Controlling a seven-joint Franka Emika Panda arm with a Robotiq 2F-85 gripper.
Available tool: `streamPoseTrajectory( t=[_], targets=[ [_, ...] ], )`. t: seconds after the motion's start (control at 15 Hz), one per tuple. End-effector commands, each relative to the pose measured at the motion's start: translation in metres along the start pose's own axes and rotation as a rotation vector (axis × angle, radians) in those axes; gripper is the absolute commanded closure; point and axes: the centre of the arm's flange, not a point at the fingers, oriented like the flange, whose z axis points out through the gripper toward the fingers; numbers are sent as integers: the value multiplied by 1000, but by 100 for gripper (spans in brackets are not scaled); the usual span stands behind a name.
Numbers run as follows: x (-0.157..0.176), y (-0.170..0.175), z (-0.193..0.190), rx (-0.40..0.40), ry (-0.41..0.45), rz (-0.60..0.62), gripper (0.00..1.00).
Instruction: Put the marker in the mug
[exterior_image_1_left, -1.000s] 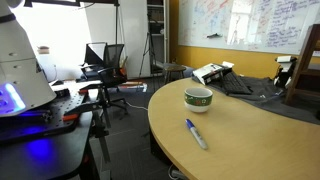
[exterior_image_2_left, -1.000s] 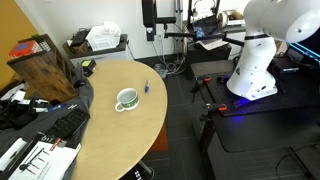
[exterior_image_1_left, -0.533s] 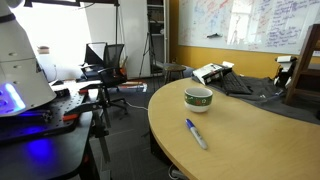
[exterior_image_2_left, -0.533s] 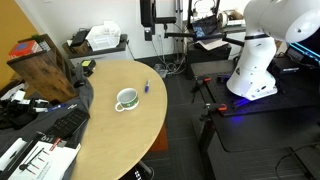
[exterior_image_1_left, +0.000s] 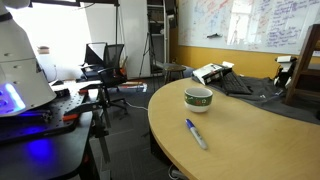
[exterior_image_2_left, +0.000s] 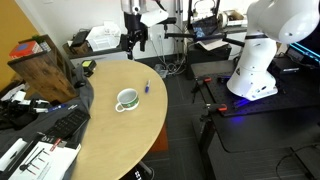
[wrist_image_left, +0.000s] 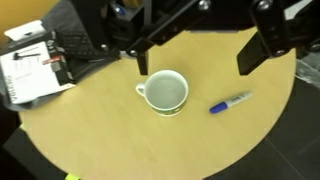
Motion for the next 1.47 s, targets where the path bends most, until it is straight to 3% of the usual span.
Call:
streamPoseTrajectory(
  t=[0.0,0.4,0.73,0.8,1.27,1.4],
  targets=[
    [27,25,48,-87,-7,187,0],
    [43,75,132,-191,-140,516,0],
    [43,84,190,-177,-276,753,0],
    [30,90,187,-187,-230,665,0],
    [37,86,192,-180,-259,715,0],
    [43,92,204,-122,-268,732,0]
  ],
)
